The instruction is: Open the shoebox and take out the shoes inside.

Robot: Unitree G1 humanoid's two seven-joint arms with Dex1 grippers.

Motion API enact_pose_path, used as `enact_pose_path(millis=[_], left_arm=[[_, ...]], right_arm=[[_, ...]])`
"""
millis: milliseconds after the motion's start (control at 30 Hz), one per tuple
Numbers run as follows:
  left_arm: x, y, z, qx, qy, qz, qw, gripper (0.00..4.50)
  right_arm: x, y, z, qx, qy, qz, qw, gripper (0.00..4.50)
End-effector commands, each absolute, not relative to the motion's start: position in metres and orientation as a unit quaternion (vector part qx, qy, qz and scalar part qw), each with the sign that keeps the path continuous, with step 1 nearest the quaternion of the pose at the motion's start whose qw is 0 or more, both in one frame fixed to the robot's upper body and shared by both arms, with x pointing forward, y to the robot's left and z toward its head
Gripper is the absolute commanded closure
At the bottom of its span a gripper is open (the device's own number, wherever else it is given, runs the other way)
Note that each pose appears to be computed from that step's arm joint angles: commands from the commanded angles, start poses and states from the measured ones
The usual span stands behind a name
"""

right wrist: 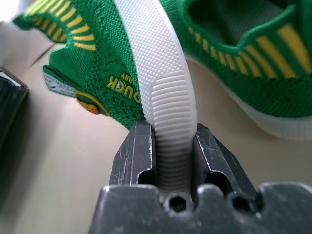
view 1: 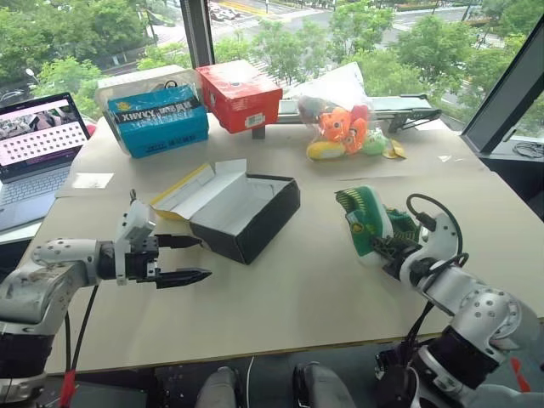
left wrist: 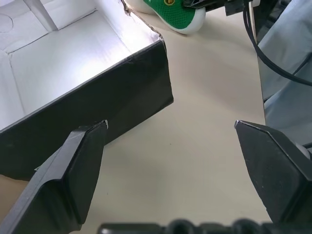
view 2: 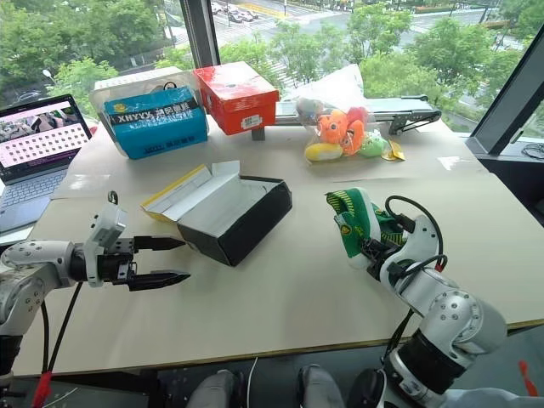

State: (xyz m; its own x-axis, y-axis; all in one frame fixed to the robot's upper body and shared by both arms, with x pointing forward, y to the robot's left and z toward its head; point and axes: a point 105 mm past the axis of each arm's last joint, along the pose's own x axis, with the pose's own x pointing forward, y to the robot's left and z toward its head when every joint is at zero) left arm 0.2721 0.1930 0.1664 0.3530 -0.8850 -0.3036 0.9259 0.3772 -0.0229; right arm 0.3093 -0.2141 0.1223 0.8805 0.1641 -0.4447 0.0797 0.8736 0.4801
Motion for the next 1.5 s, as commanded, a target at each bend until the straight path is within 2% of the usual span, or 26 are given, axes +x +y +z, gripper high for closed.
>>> enact_pose_path(millis=[33,100,167,200,400,733,833,900,933,1067,1167,1267,1367,1433,1500], left_arm=[[0.272,0.192,0.175,0.093,0.115,-0.557,0.817,0.0],[0.271,0.192,0.175,0.093,0.115,-0.556,0.818,0.0],[0.271,0.192,0.175,0.093,0.116,-0.555,0.819,0.0],[0.271,0.192,0.175,0.093,0.116,-0.555,0.819,0.0],[0.272,0.192,0.175,0.092,0.115,-0.554,0.819,0.0],[0.273,0.19,0.174,0.092,0.115,-0.556,0.818,0.0],[0.273,0.189,0.174,0.092,0.115,-0.556,0.818,0.0],[0.273,0.189,0.174,0.092,0.114,-0.556,0.818,0.0],[0.273,0.189,0.175,0.092,0.114,-0.556,0.818,0.0],[0.273,0.19,0.174,0.093,0.116,-0.555,0.819,0.0],[0.273,0.19,0.174,0.092,0.117,-0.556,0.818,0.0],[0.273,0.19,0.174,0.093,0.117,-0.556,0.817,0.0],[0.273,0.19,0.173,0.095,0.119,-0.559,0.815,0.0],[0.273,0.19,0.173,0.095,0.119,-0.56,0.815,0.0],[0.273,0.189,0.174,0.095,0.118,-0.56,0.815,0.0]], right_arm=[[0.31,-0.214,0.112,0.259,0.279,0.02,0.925,2.71],[0.312,-0.214,0.116,0.262,0.28,0.026,0.923,2.11],[0.313,-0.214,0.121,0.253,0.283,0.041,0.924,1.32],[0.314,-0.215,0.123,0.251,0.286,0.044,0.924,1.13],[0.317,-0.224,0.126,0.237,0.304,0.033,0.922,1.13],[0.327,-0.21,0.129,0.301,0.305,0.044,0.902,1.13],[0.327,-0.208,0.13,0.303,0.307,0.043,0.901,1.87],[0.327,-0.207,0.13,0.305,0.307,0.042,0.9,2.51],[0.327,-0.206,0.131,0.306,0.306,0.044,0.9,2.99],[0.332,-0.192,0.147,0.315,0.282,0.082,0.903,3.94],[0.336,-0.181,0.16,0.344,0.258,0.106,0.897,3.99],[0.336,-0.169,0.166,0.41,0.249,0.123,0.869,4.01],[0.332,-0.148,0.183,0.506,0.247,0.164,0.81,4.01],[0.332,-0.144,0.182,0.524,0.254,0.16,0.797,4.01],[0.331,-0.15,0.166,0.537,0.276,0.12,0.788,4.01]])
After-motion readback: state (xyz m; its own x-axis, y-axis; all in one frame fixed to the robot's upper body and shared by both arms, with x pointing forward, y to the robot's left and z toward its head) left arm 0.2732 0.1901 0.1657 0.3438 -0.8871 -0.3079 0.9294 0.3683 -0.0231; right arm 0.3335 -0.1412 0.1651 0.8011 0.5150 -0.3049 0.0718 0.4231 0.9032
